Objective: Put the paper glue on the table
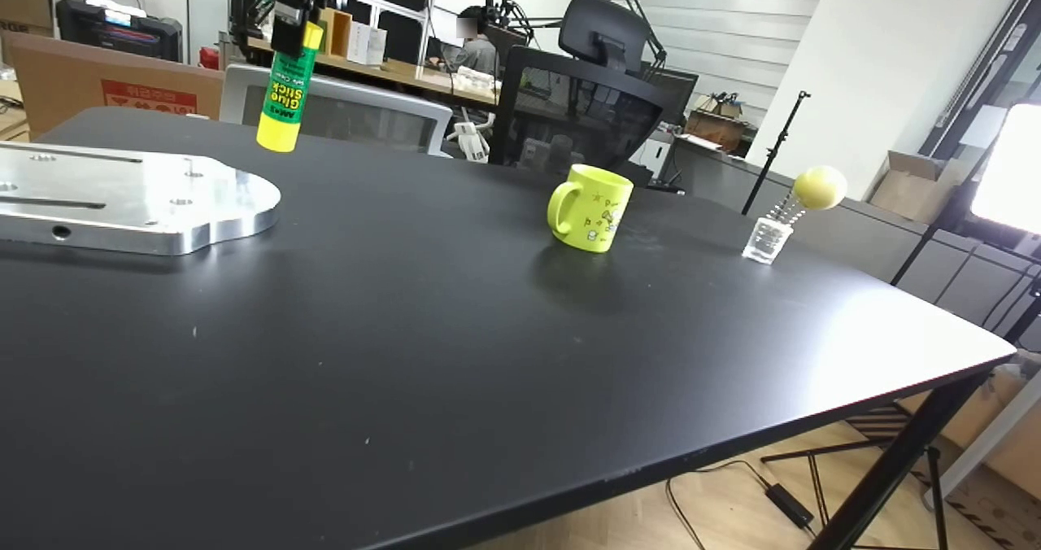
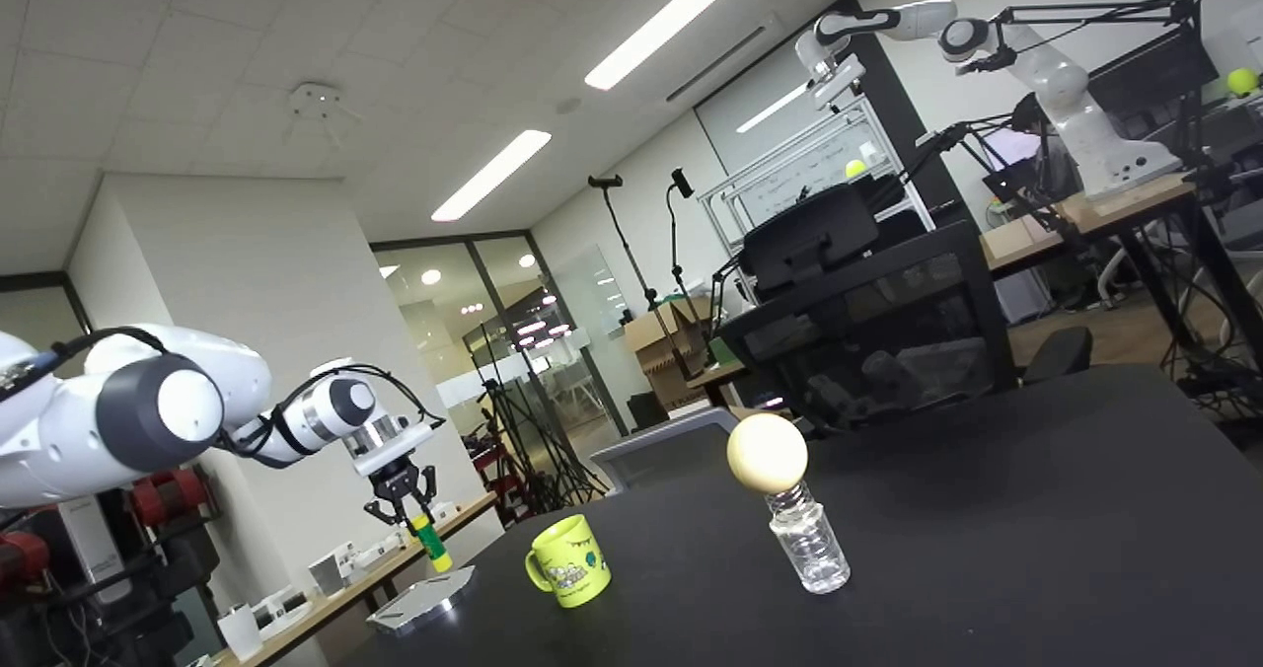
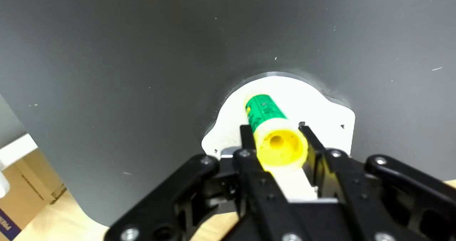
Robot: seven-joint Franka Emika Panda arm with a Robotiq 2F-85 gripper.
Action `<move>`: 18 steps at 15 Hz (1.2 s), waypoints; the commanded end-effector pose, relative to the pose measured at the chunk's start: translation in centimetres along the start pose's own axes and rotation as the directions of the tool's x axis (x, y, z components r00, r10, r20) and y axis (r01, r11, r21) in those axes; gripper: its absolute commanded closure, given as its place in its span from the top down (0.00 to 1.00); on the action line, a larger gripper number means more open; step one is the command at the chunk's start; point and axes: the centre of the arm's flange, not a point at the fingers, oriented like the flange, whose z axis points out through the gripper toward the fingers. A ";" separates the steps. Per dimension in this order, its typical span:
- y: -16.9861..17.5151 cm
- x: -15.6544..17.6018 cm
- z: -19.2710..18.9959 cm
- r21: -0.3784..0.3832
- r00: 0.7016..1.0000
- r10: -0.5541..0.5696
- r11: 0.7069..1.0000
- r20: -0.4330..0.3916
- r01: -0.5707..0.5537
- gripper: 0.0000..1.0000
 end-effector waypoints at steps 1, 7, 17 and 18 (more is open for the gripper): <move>3.0 4.2 1.1 -0.002 0.998 -0.061 0.998 -0.002 0.061 0.09; 3.5 4.7 2.5 0.004 0.991 -0.131 0.991 0.031 0.131 0.09; 3.1 3.5 4.9 0.048 0.971 -0.193 0.981 0.140 0.188 0.09; 3.2 3.3 5.3 0.053 0.970 -0.193 0.981 0.146 0.187 0.09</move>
